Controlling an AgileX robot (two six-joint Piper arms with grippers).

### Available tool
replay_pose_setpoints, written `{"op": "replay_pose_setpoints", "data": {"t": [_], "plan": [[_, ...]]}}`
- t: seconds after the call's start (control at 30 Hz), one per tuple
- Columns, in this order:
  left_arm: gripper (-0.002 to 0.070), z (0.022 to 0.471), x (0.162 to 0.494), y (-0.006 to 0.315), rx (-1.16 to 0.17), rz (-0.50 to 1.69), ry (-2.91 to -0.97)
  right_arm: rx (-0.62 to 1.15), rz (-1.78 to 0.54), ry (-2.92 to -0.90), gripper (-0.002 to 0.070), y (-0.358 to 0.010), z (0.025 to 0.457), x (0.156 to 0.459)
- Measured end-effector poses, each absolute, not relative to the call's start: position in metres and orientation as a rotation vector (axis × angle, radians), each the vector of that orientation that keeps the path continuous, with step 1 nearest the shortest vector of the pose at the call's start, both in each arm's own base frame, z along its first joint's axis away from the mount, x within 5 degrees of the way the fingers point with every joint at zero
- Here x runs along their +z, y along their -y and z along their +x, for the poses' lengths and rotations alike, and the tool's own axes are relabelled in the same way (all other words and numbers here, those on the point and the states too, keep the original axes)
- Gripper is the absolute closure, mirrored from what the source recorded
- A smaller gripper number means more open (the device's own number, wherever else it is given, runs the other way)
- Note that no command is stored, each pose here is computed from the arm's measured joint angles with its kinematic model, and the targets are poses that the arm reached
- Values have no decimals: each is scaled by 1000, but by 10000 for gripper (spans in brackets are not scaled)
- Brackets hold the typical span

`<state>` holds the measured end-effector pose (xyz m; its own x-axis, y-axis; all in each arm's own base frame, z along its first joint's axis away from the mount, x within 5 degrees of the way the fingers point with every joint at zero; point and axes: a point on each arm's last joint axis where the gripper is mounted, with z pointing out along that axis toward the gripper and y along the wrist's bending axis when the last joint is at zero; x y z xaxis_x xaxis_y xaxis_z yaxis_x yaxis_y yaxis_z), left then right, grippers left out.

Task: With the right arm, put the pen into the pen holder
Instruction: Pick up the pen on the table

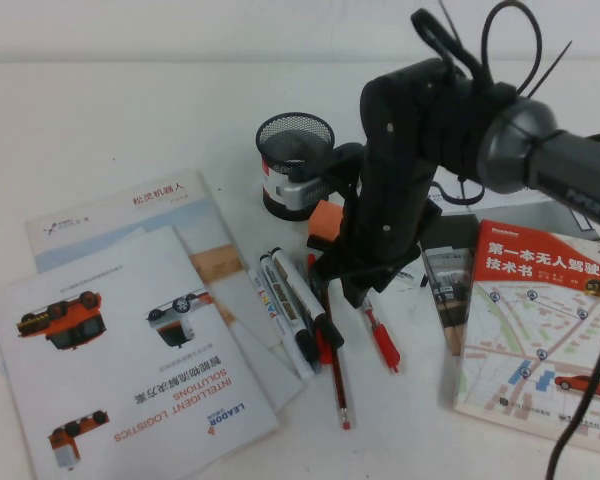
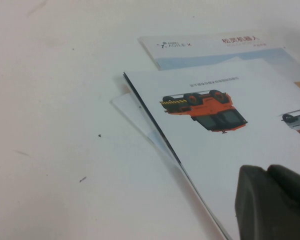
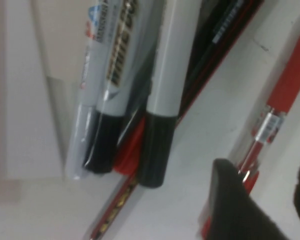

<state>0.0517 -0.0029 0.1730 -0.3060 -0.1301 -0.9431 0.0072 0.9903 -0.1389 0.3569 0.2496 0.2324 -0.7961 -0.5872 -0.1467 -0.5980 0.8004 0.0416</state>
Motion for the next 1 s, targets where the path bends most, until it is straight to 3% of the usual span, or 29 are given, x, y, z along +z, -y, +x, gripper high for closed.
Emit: {"op": "replay_pose_setpoints", "data": {"t": [0.17, 0.57, 0.7, 0.87, 1.0], "plan": [[678, 52, 173, 3, -140, -91, -1878, 69, -970, -2886, 388, -251, 362, 214], [677, 52, 173, 3, -141, -92, -1878, 29, -989, -2948, 414, -254, 368, 181], [678, 52, 173, 3, -141, -92, -1878, 16, -992, -2943, 458, -253, 368, 182], [677, 52, 173, 3, -141, -92, -1878, 16, -992, -2942, 600, -253, 369, 181], [678, 52, 173, 3, -141, -92, -1878, 80, -972, -2946, 600, -257, 367, 186]]}}
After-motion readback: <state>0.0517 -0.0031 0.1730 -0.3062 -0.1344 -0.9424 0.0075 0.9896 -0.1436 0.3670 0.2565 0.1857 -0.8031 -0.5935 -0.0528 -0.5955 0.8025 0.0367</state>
